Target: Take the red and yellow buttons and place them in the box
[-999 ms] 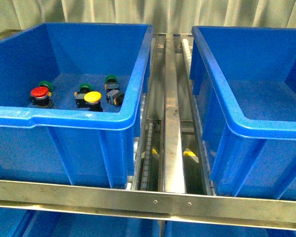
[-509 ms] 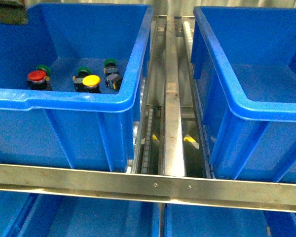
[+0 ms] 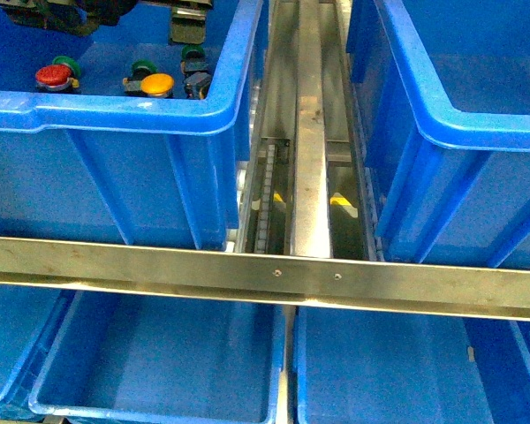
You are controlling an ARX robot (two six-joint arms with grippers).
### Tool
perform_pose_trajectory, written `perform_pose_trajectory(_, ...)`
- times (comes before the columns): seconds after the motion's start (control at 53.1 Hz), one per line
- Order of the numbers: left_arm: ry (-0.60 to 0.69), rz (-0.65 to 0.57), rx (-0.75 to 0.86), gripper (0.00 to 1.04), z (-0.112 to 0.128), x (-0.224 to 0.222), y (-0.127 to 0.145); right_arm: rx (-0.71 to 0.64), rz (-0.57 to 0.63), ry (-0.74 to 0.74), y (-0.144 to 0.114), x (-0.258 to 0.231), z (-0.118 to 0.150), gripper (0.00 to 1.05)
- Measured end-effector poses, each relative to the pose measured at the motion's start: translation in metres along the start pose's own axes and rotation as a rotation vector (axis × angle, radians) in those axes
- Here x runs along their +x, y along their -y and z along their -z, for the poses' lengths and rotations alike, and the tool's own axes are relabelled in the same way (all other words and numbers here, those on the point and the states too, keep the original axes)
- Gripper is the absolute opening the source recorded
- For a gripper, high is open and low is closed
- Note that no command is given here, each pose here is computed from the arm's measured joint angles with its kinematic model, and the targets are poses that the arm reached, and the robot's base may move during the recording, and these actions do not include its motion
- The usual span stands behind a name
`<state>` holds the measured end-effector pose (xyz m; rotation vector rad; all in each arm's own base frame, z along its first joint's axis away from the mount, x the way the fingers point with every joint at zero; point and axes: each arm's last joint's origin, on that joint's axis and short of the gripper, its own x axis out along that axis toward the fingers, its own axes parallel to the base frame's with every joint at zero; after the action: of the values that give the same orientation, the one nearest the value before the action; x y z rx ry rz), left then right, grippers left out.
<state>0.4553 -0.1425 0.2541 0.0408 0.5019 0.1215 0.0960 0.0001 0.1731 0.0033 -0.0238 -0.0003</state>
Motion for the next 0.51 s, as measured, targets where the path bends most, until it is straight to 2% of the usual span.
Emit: perform_pose_trajectory(0.509, -0.098, -0.035, 0.039, 0.97, 0.020, 0.033, 0.014, 0.000, 0.000, 0.000, 0.000, 0.000, 0.000, 0.99)
